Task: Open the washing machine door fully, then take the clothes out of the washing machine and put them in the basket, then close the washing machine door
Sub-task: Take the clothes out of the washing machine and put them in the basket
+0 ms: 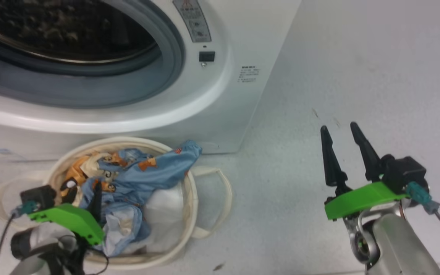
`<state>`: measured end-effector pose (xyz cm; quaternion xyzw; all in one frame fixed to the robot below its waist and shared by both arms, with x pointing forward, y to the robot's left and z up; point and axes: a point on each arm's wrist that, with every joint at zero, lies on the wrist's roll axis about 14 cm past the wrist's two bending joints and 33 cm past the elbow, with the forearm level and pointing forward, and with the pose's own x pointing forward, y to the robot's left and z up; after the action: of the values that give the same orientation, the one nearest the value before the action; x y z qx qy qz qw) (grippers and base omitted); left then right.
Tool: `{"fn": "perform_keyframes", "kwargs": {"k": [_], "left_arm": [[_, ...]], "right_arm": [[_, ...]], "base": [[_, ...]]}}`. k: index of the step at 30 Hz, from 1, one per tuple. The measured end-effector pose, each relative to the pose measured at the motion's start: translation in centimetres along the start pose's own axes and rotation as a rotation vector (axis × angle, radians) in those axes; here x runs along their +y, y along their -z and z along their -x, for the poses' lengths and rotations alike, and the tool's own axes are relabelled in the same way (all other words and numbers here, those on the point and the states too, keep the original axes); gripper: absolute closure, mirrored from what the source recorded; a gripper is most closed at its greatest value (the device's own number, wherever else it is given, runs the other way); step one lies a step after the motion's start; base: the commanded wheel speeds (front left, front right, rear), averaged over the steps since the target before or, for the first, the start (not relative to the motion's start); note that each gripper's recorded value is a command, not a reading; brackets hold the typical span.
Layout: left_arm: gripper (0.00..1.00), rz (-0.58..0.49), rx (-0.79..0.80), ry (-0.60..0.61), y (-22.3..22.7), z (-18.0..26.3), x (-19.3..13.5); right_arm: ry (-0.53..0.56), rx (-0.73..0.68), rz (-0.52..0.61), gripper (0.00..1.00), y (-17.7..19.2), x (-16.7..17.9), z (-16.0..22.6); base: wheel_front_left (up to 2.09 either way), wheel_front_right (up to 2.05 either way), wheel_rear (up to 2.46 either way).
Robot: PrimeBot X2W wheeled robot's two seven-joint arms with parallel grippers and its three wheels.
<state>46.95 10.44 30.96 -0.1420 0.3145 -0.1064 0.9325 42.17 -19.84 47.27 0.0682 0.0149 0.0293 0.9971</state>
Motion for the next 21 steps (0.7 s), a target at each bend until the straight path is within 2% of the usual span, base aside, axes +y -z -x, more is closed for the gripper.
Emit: {"fn": "perform_keyframes", "kwargs": {"k": [5, 14, 17, 21], "left_arm": [[0.0, -0.083, -0.179, 0.021, -6.1, 2.3, 0.7], [0.0, -0.199, -0.52, 0.036, -14.3, 9.2, -0.6], [0.0, -0.22, -0.546, 0.034, -14.5, 10.5, -0.6], [0.0, -0.204, -0.52, -0.015, -12.2, 12.3, 1.2]], "right_arm": [[-0.023, -0.017, -0.015, 0.0, -0.7, 1.1, 1.0], [-0.07, -0.068, -0.038, 0.0, -2.6, 3.0, 2.4], [-0.079, -0.071, -0.04, 0.0, -2.7, 3.3, 2.7], [-0.093, -0.079, -0.044, 0.0, -2.9, 4.0, 3.5]], "base": [[0.0, 0.0, 0.0], [0.0, 0.0, 0.0], [0.0, 0.0, 0.0], [0.0, 0.0, 0.0]]}}
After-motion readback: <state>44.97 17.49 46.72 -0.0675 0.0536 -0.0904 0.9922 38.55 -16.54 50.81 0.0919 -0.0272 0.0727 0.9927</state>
